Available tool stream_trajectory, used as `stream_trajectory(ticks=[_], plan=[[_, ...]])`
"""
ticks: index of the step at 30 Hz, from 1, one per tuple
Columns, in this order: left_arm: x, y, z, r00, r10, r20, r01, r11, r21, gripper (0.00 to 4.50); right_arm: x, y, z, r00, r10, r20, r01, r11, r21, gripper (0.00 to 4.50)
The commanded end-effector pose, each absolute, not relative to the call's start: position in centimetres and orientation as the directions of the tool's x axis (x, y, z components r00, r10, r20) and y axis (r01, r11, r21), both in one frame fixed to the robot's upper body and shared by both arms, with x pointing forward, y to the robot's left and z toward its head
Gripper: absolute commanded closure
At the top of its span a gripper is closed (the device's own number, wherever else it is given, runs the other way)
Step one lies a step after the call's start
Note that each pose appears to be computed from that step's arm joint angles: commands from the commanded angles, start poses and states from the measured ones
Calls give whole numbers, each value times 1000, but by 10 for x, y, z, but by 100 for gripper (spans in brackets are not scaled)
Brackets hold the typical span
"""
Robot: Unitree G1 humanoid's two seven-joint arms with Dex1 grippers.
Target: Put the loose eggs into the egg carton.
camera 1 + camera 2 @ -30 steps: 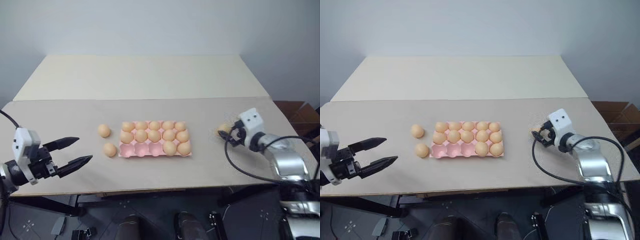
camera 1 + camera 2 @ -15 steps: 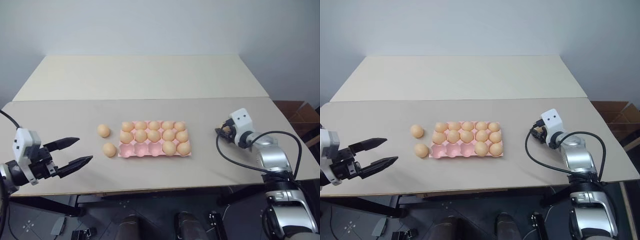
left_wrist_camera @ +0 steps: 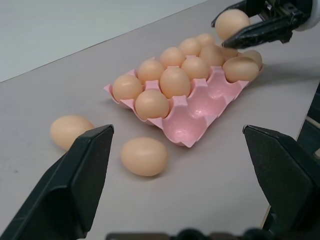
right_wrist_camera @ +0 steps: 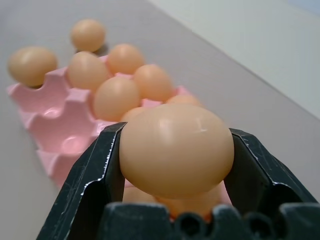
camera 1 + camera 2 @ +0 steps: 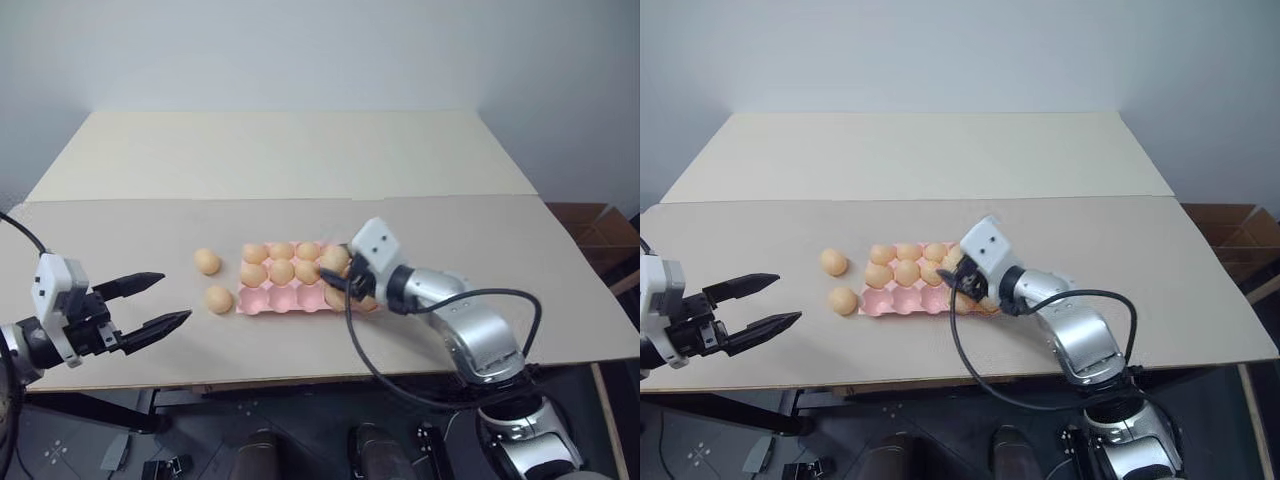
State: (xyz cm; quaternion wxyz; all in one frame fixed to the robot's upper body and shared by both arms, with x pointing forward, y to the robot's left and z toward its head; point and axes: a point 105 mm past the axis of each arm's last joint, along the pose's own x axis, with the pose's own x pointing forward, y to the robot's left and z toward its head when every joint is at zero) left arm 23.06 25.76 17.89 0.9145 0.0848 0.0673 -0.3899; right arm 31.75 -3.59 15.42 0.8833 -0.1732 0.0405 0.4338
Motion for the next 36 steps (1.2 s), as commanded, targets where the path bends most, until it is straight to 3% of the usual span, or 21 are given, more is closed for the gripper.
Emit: stream_trajectory(ticks=[1,2,3,7,13,18,24,28,31,36], plan=[[229,256,185,688,-703,-180,726,674,140,0,304,-21,152,569,788,-235,-816,505,-282,185],[228,255,185,688,-703,-181,725,674,139,0,303,-18,151,561,793,-236,-821,498,-279,185],[228,255,184,688,-703,-181,725,675,139,0,302,-17,151,557,796,-236,-824,494,-278,115],[229,254,184,687,-704,-181,726,674,136,0,304,-13,153,560,796,-229,-822,499,-275,3],[229,251,182,674,-715,-185,738,662,133,0,300,-31,203,584,808,-78,-792,545,-276,3],[229,255,182,671,-716,-193,740,659,132,0,288,-82,229,564,826,-22,-792,533,-299,3],[228,260,182,675,-710,-201,737,662,137,0,277,-144,220,543,839,-37,-796,500,-342,3],[224,264,181,687,-697,-204,725,676,133,0,268,-187,194,519,838,-168,-829,447,-336,3],[224,267,181,696,-689,-204,717,686,128,0,269,-199,181,518,826,-221,-834,431,-344,3],[224,272,178,716,-669,-200,695,712,105,0,276,-199,179,533,822,-201,-822,445,-356,3]])
